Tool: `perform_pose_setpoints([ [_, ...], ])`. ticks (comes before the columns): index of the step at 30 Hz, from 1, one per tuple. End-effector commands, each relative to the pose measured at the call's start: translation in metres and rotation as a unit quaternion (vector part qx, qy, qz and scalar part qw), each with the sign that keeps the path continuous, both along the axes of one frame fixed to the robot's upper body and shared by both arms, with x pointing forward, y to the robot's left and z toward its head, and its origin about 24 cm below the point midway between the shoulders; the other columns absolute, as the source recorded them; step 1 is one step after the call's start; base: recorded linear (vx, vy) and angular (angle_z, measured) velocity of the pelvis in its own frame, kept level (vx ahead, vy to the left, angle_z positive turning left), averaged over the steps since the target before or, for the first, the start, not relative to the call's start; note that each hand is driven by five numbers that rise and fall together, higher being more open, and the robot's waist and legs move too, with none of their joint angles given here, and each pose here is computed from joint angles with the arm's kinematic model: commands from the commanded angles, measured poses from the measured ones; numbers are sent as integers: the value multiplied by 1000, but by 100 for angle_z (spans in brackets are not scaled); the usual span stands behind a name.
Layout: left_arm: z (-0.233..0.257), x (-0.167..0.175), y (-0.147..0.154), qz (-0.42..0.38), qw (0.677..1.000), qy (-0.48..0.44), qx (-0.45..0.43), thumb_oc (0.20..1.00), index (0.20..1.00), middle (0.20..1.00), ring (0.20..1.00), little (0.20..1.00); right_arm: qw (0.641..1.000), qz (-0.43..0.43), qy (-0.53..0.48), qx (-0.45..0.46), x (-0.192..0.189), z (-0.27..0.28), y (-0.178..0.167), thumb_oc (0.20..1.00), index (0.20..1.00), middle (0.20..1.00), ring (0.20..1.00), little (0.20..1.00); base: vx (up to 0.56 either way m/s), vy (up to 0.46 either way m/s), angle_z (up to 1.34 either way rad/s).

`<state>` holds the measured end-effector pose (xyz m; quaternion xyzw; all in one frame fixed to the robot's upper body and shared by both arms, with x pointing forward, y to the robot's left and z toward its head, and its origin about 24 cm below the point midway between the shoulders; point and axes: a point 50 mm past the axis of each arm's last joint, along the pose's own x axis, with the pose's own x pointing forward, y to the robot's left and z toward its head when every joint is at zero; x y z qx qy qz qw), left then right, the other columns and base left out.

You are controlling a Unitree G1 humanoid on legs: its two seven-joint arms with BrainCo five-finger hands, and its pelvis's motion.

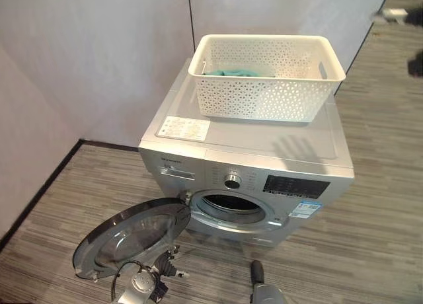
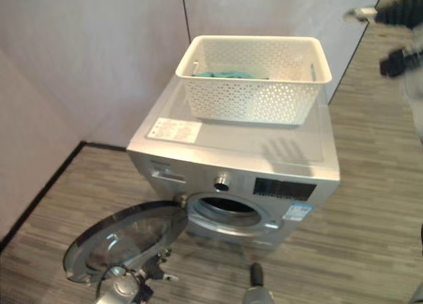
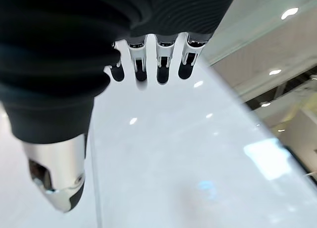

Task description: Grab the laundry basket,head to the washer,open it,put in the laundry and shut it.

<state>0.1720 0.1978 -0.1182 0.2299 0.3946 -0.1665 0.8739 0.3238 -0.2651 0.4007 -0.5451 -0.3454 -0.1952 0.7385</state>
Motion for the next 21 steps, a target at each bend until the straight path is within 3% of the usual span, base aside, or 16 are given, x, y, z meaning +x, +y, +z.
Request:
perform_pose_setpoints([
  [1,8,3,14,17,1000,-22,-1,1000,1000,1000,1000,1000,997,48,47,31,11,-4,11,1000,1000,1000,1000,1000,225,-405,4],
  [9,11,-1,12,36,999,-15,-37,1000,1000,1000,1000,1000,982,56,175,43,35,-3,21,1000,1000,1000,1000,1000,91,-243,-8],
  [14,15,5,9,25,998,-23,-47,1000,1000,1000,1000,1000,972,26,229,39,43,-10,13,1000,1000,1000,1000,1000,91,106,11],
  [21,5,-7,5,12,999,3,-43,1000,1000,1000,1000,1000,954,14,299,1,52,-38,16,1000,1000,1000,1000,1000,176,149,-50],
])
